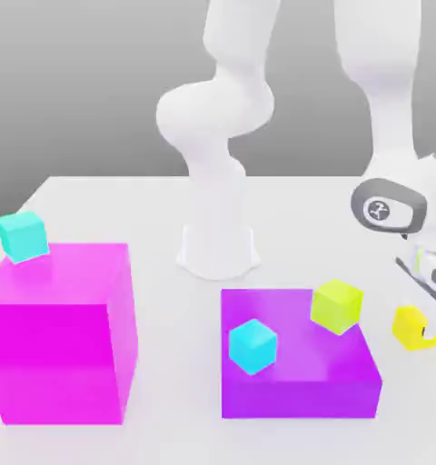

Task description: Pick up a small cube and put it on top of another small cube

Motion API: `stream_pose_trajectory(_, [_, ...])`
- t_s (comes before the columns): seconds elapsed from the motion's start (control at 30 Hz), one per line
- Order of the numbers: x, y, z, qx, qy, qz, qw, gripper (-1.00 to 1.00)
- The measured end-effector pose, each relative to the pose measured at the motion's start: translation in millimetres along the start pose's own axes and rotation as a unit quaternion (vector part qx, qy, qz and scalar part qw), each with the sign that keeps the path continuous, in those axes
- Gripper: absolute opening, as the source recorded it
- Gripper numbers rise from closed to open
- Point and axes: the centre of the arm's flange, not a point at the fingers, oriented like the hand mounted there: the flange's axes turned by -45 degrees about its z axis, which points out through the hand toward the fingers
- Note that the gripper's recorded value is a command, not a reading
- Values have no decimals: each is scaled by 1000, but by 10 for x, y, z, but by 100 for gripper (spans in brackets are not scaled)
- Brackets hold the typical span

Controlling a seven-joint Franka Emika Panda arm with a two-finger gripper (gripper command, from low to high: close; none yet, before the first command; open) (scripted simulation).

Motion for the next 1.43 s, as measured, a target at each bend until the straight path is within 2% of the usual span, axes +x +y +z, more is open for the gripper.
stream_pose_trajectory(0.27, [-137, 151, -708, -2, -1, 23, 1000, -100])
stream_pose_trajectory(0.43, [-1209, 904, -1204, -11, -7, 173, 985, -100])
stream_pose_trajectory(0.63, [-2442, 1245, -1811, -17, -12, 315, 949, -100])
stream_pose_trajectory(0.87, [-4127, 991, -2478, -16, -13, 493, 870, -100])
stream_pose_trajectory(1.1, [-5626, -52, -3049, -6, -5, 660, 751, -100])
stream_pose_trajectory(1.2, [-6037, -582, -3140, 0, 1, 714, 700, -100])
stream_pose_trajectory(1.3, [-6107, -678, -2783, 1, 3, 723, 691, -100])
stream_pose_trajectory(1.33, [-6107, -690, -2664, 1, 3, 724, 690, 100])
stream_pose_trajectory(1.43, [-6107, -690, -2664, 1, 3, 724, 690, 100])
